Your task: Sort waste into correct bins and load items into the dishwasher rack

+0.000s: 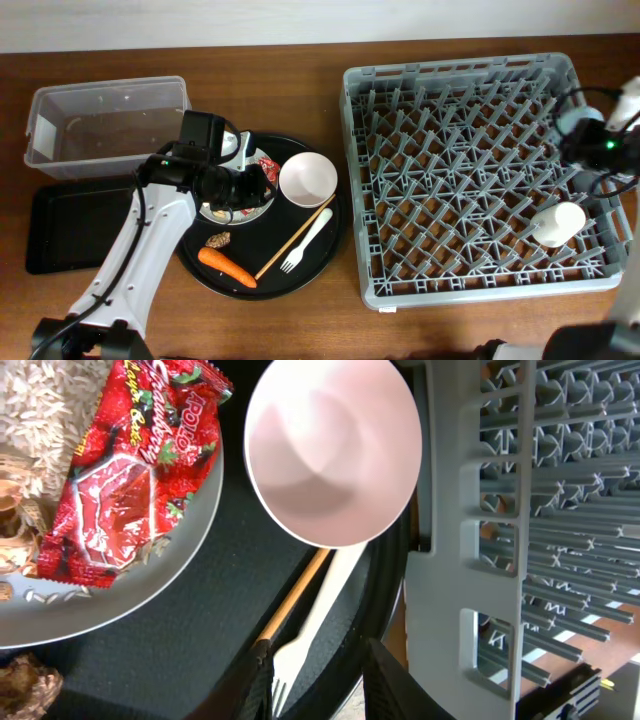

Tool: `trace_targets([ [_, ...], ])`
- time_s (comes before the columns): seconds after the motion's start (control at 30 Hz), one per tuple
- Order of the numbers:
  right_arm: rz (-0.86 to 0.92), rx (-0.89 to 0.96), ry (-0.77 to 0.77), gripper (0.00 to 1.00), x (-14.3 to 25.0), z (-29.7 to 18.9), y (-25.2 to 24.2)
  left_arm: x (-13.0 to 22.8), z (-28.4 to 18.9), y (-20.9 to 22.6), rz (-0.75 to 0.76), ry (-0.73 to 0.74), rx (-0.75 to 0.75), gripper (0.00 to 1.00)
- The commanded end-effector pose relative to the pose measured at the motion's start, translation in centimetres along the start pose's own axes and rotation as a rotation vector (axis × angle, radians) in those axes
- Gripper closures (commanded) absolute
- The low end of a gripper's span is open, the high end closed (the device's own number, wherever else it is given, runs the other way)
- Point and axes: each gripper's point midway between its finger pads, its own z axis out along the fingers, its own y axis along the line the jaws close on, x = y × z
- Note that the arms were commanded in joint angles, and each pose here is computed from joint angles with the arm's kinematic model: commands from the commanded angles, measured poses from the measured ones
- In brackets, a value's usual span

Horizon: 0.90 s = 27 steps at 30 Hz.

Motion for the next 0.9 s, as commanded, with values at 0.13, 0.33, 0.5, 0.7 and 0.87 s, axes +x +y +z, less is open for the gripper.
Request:
trace_targets([
  [0.13,0.189,0.142,0.122,0.56,0.3,6.1,-5.1,-0.2,-0.2,0.1,0.022,-0.010,-0.009,0.71],
  [0.33,0.189,0.143,0.168,0.55,0.9,7.8,-5.2,-0.2,-0.2,0.1,0.022,-0.011,-0.009,0.71],
  [0.5,0.191,0.115,0.178,0.31,1.1,8.0,-4.7,-0.2,-0.2,0.1,0.022,-0.011,-0.009,0.71],
  [0.7,0.193,0.098,0.179,0.01,1.1,8.0,-4.4,-0.2,-0.2,0.1,0.022,-0.011,-0.009,0.70],
  [0.87,0.201,0.013,0.192,0.01,1.2,8.0,-2.9,-0.2,-0.2,0.1,0.022,-0.011,-0.009,0.71],
])
